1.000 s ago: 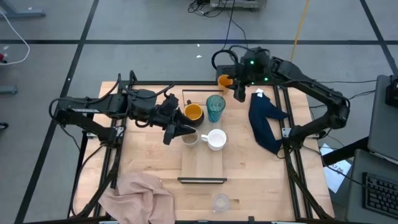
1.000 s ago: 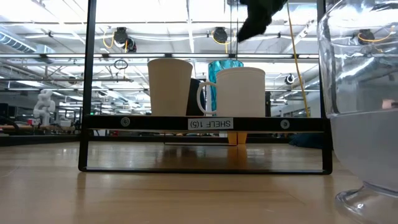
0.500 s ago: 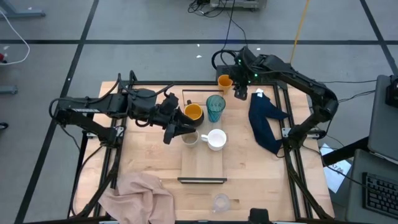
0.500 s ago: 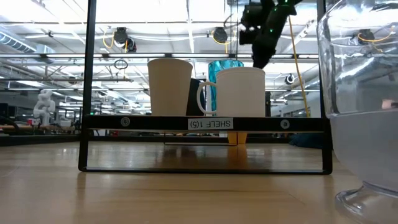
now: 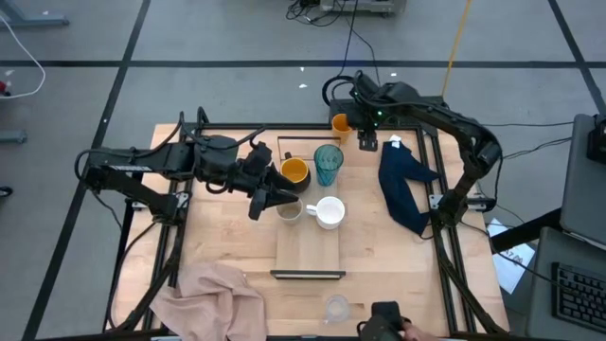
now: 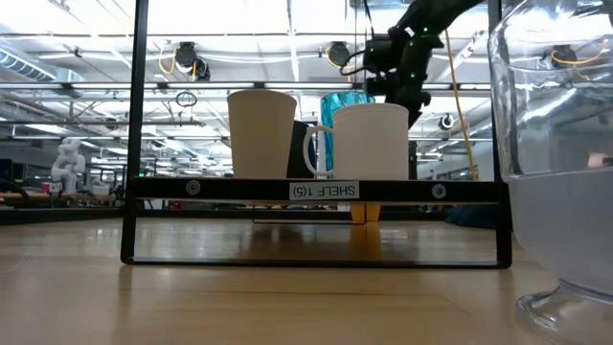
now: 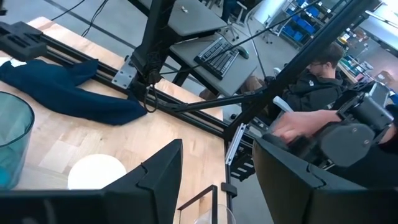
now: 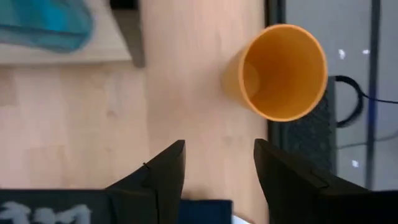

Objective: Stack small to large cups/mugs on shelf
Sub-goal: Put the yellow cup on the shelf

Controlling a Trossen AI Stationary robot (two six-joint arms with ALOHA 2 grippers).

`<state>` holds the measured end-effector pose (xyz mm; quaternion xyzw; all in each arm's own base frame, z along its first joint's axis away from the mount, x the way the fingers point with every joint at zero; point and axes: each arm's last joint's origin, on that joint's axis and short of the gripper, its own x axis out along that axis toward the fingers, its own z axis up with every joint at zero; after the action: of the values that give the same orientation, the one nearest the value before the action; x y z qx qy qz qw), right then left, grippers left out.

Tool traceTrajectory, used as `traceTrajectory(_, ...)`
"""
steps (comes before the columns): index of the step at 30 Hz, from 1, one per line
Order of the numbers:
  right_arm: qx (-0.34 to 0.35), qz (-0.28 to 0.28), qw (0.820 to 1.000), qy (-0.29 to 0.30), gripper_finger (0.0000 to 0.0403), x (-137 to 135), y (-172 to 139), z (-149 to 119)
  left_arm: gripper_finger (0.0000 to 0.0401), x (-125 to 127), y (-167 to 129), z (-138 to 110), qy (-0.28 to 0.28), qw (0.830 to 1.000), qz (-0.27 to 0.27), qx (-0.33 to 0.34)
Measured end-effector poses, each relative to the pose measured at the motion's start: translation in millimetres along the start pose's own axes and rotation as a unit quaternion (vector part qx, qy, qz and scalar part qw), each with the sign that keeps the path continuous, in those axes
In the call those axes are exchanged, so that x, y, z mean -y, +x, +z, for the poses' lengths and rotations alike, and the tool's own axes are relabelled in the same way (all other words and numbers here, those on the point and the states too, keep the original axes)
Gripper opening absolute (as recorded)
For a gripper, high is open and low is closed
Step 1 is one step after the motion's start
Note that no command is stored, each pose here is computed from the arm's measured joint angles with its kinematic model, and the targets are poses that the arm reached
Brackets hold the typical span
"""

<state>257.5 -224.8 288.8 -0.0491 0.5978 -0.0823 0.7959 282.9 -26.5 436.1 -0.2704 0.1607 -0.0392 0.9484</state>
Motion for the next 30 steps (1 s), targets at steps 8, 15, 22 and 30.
traceTrajectory(8, -0.009, -0.03, 0.999, -0.004, 0.016, 8.0, 19.7, 7.1, 0.0195, 0.1, 0.0, -0.1, -0.002, 1.0, 0.0, 0.0)
traceTrajectory(15, 0.002, -0.037, 0.999, -0.03, 0.0157, 6.6, 24.4, 13.8, 0.0196, 0.3, 0.0, -0.7, -0.003, 1.0, -0.002, -0.004)
traceTrajectory(22, 0.017, -0.047, 0.998, -0.036, 0.0157, 9.0, 30.6, 19.5, 0.0196, 0.2, 0.0, -1.1, -0.004, 1.0, -0.002, -0.006)
traceTrajectory(30, 0.01, -0.022, 0.998, -0.052, 0.0157, 2.9, 51.7, 27.0, 0.0196, 0.3, -0.1, -1.1, -0.006, 1.0, -0.009, -0.011)
